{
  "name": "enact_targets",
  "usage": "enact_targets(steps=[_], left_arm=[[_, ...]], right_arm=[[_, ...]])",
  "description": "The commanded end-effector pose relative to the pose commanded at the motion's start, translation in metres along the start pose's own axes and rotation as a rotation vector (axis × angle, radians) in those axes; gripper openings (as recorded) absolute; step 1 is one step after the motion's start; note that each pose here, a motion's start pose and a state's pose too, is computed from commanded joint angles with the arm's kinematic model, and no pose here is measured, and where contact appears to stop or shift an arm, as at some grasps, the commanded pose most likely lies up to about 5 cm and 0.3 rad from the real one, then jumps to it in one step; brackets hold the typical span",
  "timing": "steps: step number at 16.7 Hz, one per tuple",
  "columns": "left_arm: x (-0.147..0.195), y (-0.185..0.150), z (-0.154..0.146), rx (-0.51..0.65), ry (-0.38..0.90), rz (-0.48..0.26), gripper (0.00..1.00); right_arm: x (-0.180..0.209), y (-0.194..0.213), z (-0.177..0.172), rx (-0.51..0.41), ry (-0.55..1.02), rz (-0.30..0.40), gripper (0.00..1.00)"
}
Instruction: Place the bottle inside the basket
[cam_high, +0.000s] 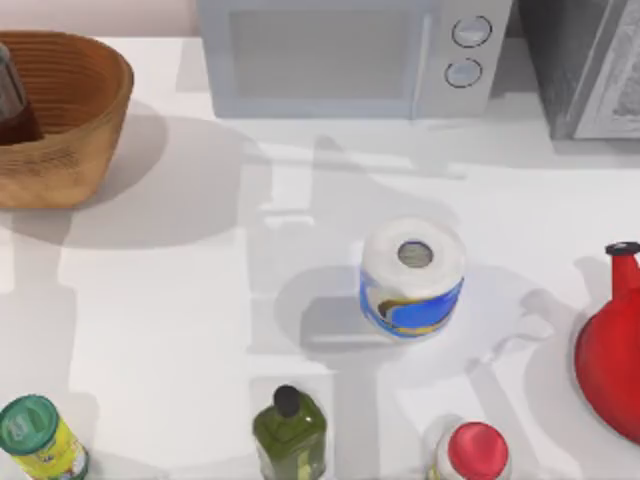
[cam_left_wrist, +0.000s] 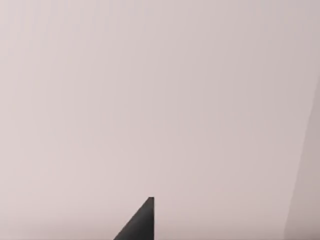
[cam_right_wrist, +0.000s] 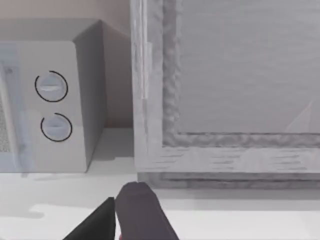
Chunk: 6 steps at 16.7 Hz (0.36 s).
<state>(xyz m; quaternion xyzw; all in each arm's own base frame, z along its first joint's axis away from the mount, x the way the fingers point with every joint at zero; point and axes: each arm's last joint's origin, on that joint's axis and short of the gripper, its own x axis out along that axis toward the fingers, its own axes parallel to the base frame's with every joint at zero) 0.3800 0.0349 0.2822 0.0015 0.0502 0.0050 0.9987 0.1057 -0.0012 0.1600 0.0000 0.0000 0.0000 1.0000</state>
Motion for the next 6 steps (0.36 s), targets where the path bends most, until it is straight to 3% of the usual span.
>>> enact_targets(steps=[6], left_arm=[[0.0000, 0.0000, 0.0000, 0.000, 0.000, 0.000, 1.00]], right_arm=[[0.0000, 0.0000, 0.0000, 0.000, 0.000, 0.000, 1.00]])
